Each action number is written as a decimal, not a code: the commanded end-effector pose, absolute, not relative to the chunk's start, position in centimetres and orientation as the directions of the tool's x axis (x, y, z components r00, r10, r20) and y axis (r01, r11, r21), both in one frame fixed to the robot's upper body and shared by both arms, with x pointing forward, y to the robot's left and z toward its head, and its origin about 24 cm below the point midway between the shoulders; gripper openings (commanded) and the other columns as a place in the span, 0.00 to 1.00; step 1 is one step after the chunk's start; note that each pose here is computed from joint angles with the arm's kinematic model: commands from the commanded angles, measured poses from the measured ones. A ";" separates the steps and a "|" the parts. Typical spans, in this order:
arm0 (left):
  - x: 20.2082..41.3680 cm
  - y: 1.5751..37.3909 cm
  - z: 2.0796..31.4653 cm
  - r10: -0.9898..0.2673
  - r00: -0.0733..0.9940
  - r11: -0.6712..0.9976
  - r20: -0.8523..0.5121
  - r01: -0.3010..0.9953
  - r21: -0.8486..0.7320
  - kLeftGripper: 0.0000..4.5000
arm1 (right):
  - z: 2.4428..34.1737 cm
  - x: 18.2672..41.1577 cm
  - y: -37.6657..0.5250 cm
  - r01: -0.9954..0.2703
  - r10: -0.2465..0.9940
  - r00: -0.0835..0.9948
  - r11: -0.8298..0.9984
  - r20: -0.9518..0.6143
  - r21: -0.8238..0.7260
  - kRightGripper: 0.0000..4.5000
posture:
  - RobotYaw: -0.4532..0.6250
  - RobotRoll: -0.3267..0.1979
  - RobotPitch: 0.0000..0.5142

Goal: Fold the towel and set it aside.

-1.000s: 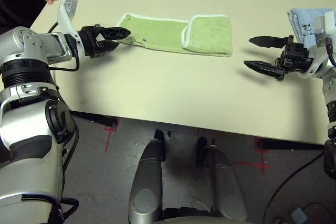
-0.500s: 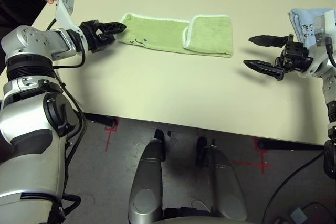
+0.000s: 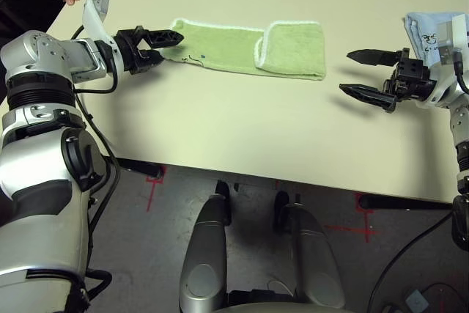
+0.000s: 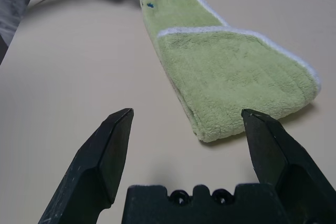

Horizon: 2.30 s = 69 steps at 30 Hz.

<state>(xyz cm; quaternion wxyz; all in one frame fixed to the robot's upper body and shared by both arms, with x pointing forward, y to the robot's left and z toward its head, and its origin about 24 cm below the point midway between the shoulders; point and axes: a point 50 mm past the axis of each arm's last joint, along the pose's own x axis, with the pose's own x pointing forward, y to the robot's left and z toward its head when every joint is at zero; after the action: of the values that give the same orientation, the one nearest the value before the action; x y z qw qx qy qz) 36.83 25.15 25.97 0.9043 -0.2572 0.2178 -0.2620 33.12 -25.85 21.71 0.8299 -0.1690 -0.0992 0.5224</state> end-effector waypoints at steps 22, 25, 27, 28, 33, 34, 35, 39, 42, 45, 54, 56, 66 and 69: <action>35.4 26.0 26.6 -0.636 0.720 0.653 -0.279 0.309 -0.691 1.00 | 21.7 33.1 -25.5 -0.836 0.903 0.428 0.384 -0.029 -0.393 1.00 | 0.51 0.62 0.72; 35.9 25.8 26.2 -0.623 0.735 0.653 -0.268 0.300 -0.695 1.00 | 21.7 33.1 -25.4 -0.837 0.905 0.425 0.380 -0.029 -0.394 1.00 | 0.51 0.62 0.72; 36.2 25.6 26.1 -0.613 0.745 0.656 -0.264 0.295 -0.694 1.00 | 21.8 33.1 -25.3 -0.837 0.905 0.424 0.379 -0.030 -0.396 1.00 | 0.51 0.62 0.71; 36.3 25.5 26.0 -0.611 0.747 0.657 -0.263 0.293 -0.695 1.00 | 21.9 33.1 -25.3 -0.836 0.906 0.423 0.378 -0.030 -0.397 1.00 | 0.51 0.62 0.71; 37.3 24.9 25.3 -0.578 0.774 0.669 -0.259 0.268 -0.693 1.00 | 21.9 33.0 -25.3 -0.836 0.905 0.424 0.377 -0.034 -0.400 1.00 | 0.50 0.62 0.71; 37.5 24.8 25.3 -0.566 0.787 0.668 -0.245 0.264 -0.695 1.00 | 21.8 33.0 -25.3 -0.836 0.905 0.424 0.377 -0.034 -0.399 1.00 | 0.50 0.62 0.71; 37.7 24.7 25.3 -0.555 0.798 0.670 -0.234 0.262 -0.695 1.00 | 21.8 33.0 -25.3 -0.836 0.905 0.424 0.377 -0.034 -0.398 1.00 | 0.50 0.62 0.71; 38.1 24.6 25.3 -0.528 0.818 0.685 -0.229 0.250 -0.684 0.91 | 21.8 33.0 -25.3 -0.836 0.906 0.423 0.375 -0.035 -0.399 1.00 | 0.50 0.62 0.71; 38.1 24.7 25.2 -0.528 0.816 0.689 -0.235 0.250 -0.680 0.70 | 21.8 33.0 -25.3 -0.836 0.905 0.424 0.376 -0.035 -0.400 1.00 | 0.50 0.62 0.71; 38.1 24.8 25.2 -0.524 0.816 0.699 -0.246 0.246 -0.672 0.46 | 21.9 33.0 -25.2 -0.835 0.905 0.423 0.376 -0.035 -0.401 1.00 | 0.50 0.62 0.71; 38.4 26.0 25.4 -0.414 0.872 0.793 -0.262 0.204 -0.574 0.01 | 21.7 33.1 -25.3 -0.829 0.899 0.438 0.397 -0.017 -0.393 1.00 | 0.51 0.62 0.71; 38.0 26.6 25.4 -0.411 0.854 0.881 -0.320 0.281 -0.381 0.01 | 21.5 33.1 -25.9 -0.821 0.885 0.466 0.432 -0.003 -0.373 1.00 | 0.51 0.62 0.71; 37.4 26.5 28.3 -0.463 0.827 0.886 -0.318 0.437 -0.153 0.01 | 20.4 32.9 -27.6 -0.816 0.860 0.510 0.487 0.011 -0.310 1.00 | 0.51 0.62 0.70; 37.5 26.6 28.6 -0.455 0.831 0.889 -0.321 0.448 -0.101 0.01 | 20.1 32.8 -27.7 -0.824 0.867 0.499 0.468 -0.017 -0.321 1.00 | 0.51 0.62 0.70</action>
<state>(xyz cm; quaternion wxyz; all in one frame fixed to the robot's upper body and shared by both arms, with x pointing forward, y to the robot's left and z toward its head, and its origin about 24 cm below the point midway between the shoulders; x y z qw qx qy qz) 37.65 26.00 28.22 0.9543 -0.0295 0.1722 -0.2425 33.30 -26.69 20.64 0.8503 -0.1401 -0.0854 0.5000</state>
